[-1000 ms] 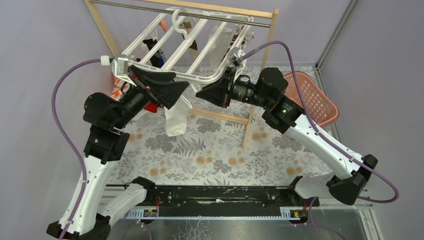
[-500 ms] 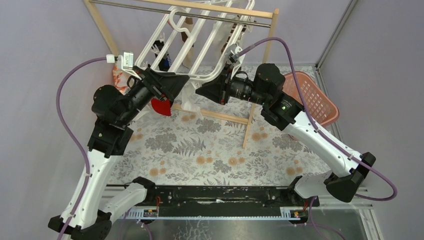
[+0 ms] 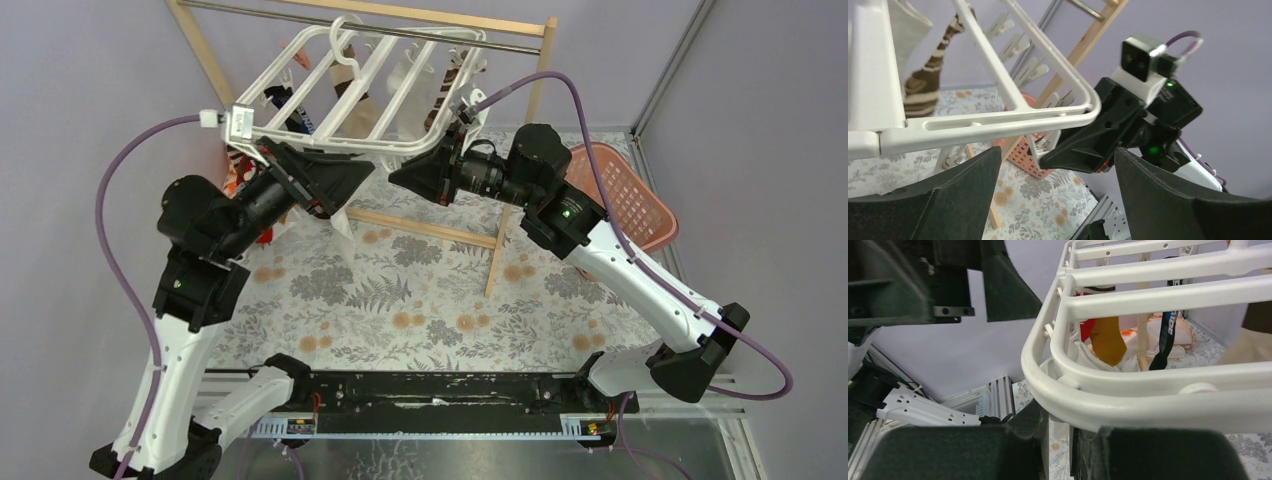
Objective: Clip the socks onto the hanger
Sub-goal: Open the clamp at the hanger.
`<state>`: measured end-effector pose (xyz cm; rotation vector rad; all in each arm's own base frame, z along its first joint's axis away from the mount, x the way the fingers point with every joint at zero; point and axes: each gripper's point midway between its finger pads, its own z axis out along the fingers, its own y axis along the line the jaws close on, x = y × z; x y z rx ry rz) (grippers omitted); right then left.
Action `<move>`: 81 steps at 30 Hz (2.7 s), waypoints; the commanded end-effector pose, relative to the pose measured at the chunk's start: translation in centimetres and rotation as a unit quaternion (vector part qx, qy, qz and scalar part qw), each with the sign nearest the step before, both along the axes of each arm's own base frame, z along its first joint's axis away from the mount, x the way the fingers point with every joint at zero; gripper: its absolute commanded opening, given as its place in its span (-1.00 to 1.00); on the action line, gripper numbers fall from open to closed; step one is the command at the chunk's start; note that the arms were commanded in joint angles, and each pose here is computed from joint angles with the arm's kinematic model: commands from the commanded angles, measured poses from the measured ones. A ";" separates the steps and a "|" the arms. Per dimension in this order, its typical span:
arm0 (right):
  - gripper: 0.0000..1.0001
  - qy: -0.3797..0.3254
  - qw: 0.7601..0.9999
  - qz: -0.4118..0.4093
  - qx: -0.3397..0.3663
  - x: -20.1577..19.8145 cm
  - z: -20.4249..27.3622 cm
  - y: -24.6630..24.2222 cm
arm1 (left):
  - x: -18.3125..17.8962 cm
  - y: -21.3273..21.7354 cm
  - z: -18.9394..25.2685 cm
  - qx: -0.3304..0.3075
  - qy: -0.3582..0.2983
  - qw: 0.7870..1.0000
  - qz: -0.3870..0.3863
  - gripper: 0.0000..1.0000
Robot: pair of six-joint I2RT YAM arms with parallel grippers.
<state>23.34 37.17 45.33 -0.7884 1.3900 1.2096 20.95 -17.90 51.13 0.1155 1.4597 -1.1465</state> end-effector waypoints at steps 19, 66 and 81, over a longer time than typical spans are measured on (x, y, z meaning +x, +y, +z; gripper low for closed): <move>-1.00 -0.055 0.998 -0.003 -0.009 -0.3 1.3 -0.4 | 2.4 -2.4 -2.3 -0.035 0.064 0.997 -0.021 0.67; -1.00 -0.053 0.997 -0.035 -0.053 1.7 -1.1 0.3 | 7.5 -2.8 -4.6 -0.014 0.048 0.989 0.140 0.17; -1.00 -0.054 0.996 -0.039 -0.058 1.6 -1.3 0.2 | 7.3 -4.1 -4.8 -0.010 0.053 0.992 0.112 -1.00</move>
